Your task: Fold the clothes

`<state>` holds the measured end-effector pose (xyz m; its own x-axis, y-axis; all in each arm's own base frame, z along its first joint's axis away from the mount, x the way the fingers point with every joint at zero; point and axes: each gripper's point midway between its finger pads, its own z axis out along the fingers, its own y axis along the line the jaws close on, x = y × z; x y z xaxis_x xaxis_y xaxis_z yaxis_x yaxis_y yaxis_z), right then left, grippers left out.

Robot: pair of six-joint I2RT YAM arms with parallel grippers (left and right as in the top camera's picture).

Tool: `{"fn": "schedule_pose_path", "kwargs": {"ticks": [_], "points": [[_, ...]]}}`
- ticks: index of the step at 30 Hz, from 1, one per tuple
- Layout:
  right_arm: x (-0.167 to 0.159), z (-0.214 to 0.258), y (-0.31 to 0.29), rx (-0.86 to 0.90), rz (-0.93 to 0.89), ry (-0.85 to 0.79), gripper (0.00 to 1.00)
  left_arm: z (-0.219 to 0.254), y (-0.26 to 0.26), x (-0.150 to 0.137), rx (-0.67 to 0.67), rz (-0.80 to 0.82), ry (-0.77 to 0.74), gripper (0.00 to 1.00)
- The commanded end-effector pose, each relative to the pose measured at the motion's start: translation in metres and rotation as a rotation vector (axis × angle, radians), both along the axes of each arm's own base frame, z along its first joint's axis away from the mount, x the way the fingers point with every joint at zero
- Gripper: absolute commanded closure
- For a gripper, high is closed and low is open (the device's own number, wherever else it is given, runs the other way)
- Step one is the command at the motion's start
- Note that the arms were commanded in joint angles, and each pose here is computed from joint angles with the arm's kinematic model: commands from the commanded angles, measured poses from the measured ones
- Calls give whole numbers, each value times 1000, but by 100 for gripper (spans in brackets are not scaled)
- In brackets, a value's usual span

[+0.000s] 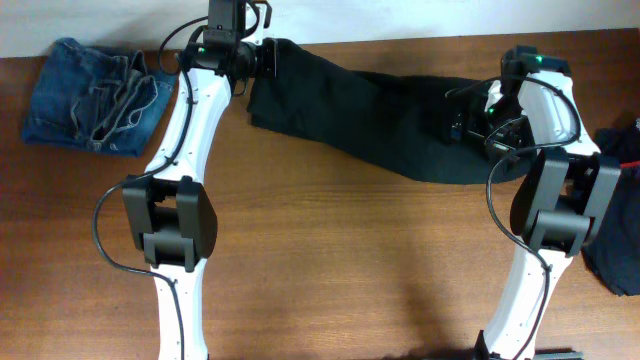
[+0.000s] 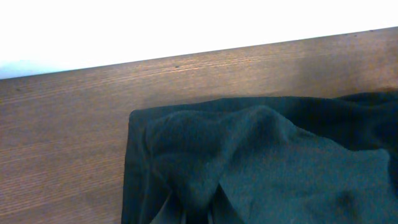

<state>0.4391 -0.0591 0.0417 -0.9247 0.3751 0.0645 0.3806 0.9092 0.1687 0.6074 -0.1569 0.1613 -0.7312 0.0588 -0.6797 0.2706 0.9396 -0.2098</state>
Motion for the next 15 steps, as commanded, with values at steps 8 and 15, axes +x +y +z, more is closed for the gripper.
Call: {"fn": "schedule_pose_path", "kwargs": {"ticks": [8, 15], "points": [[18, 54, -5, -33, -33, -137, 1, -80, 33, 24, 87, 59, 55, 83], [18, 54, -5, -33, -33, -138, 1, -122, 52, 23, 98, 85, 129, 34]]}}
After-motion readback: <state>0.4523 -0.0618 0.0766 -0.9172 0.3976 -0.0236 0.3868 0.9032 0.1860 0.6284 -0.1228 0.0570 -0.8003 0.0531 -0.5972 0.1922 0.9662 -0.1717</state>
